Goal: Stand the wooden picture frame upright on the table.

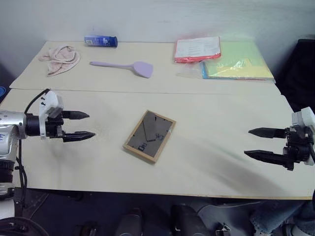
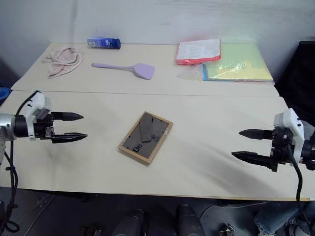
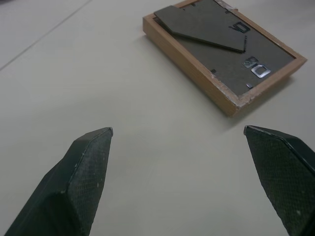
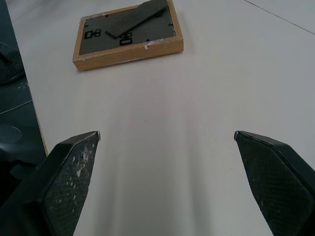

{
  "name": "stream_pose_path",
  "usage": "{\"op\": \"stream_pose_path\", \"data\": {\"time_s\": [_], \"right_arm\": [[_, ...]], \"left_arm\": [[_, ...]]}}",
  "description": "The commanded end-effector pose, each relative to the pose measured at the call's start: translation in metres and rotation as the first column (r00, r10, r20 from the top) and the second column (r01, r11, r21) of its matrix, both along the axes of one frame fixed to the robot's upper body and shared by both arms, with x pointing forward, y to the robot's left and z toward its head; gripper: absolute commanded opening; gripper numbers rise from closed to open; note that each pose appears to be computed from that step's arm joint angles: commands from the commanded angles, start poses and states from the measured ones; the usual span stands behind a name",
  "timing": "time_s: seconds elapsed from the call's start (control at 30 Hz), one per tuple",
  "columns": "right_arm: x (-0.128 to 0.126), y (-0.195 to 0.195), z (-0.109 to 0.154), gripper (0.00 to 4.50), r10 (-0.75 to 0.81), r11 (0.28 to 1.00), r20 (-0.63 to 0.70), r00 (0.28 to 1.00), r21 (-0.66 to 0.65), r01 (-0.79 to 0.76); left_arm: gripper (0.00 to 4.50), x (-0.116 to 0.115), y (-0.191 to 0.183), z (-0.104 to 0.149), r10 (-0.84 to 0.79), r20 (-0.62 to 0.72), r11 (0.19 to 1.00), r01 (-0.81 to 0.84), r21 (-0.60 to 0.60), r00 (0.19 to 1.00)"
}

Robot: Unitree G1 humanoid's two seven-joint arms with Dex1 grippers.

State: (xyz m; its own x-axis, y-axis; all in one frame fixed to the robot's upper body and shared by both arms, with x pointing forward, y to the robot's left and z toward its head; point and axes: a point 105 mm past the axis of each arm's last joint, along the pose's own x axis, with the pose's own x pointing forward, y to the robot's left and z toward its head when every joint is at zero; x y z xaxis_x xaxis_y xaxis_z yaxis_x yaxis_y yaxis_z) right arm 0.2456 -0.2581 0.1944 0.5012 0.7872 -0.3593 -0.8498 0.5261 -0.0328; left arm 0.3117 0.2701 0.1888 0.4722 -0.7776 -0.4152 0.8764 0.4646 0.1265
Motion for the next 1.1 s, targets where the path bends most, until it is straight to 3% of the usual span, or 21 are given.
{"op": "stream_pose_path", "data": {"time_s": [0.03,0.47,0.6,0.77,0.93,0.97,1.1], "right_arm": [[0.002,0.005,0.009,4.49,0.010,1.000,0.040,0.999,0.003,-0.010],[0.013,0.017,0.000,4.49,-0.040,0.998,0.085,0.996,-0.047,0.044],[0.023,0.044,-0.014,3.57,0.034,0.993,0.101,0.994,-0.112,-0.023],[0.044,0.084,-0.035,1.80,0.147,0.973,0.120,0.982,-0.199,-0.122],[0.062,0.108,-0.051,0.01,0.217,0.948,0.150,0.965,-0.267,-0.172],[0.066,0.112,-0.053,0.00,0.222,0.946,0.158,0.962,-0.276,-0.173],[0.079,0.119,-0.062,0.00,0.212,0.931,0.189,0.959,-0.337,-0.139]], "left_arm": [[4.50,-0.001,-0.003,0.009,-0.036,0.032,0.999,0.035,0.026,0.999],[4.50,0.010,-0.021,-0.006,-0.067,0.007,0.996,0.066,0.056,0.998],[3.59,0.024,-0.044,-0.026,-0.159,0.006,0.972,0.156,0.174,0.987],[2.03,0.043,-0.077,-0.045,-0.266,0.020,0.924,0.249,0.292,0.964],[0.37,0.049,-0.103,-0.054,-0.344,0.025,0.898,0.322,0.300,0.939],[0.04,0.048,-0.110,-0.055,-0.363,0.025,0.894,0.340,0.291,0.932],[0.01,0.032,-0.136,-0.059,-0.432,-0.023,0.883,0.428,0.193,0.902]]}}
